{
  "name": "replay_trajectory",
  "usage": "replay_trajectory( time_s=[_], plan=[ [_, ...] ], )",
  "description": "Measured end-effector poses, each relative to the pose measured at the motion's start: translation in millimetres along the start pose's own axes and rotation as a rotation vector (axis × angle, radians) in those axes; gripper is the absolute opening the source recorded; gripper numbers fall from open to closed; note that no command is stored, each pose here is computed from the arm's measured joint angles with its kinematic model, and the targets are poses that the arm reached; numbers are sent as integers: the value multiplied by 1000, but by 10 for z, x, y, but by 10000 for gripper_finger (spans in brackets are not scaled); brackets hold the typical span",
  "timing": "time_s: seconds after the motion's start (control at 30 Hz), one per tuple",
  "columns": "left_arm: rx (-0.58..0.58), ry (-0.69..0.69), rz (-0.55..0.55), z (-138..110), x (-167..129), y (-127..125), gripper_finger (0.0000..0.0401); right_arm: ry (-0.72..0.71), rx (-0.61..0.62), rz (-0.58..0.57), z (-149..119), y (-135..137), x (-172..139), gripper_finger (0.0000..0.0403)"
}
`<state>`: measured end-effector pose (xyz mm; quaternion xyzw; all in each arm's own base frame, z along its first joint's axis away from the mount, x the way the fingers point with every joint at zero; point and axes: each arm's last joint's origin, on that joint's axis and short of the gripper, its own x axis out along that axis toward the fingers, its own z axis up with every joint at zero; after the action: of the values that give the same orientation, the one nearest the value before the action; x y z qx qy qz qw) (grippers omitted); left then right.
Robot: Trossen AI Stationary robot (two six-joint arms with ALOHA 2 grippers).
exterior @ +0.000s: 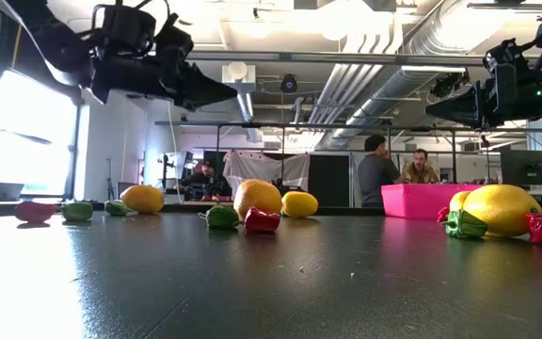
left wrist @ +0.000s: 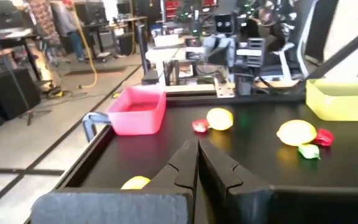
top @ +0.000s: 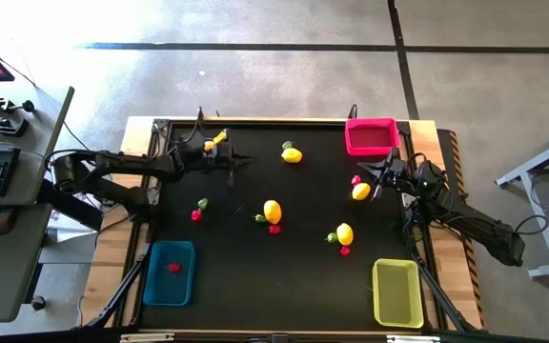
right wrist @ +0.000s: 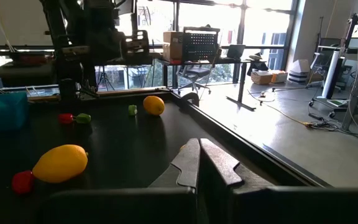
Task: Sort produce into baskets
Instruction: Put the lemon into the pink bin
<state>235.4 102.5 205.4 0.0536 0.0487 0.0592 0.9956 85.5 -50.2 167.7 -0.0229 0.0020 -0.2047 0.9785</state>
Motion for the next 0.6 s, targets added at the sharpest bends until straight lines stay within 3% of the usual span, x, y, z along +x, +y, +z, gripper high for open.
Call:
replay_trajectory(
  time_s=[0.6],
  plan=[
    [-6,45,-18,-252,166,-14,0,-17,0,-1,16,-1,0,0]
  ],
)
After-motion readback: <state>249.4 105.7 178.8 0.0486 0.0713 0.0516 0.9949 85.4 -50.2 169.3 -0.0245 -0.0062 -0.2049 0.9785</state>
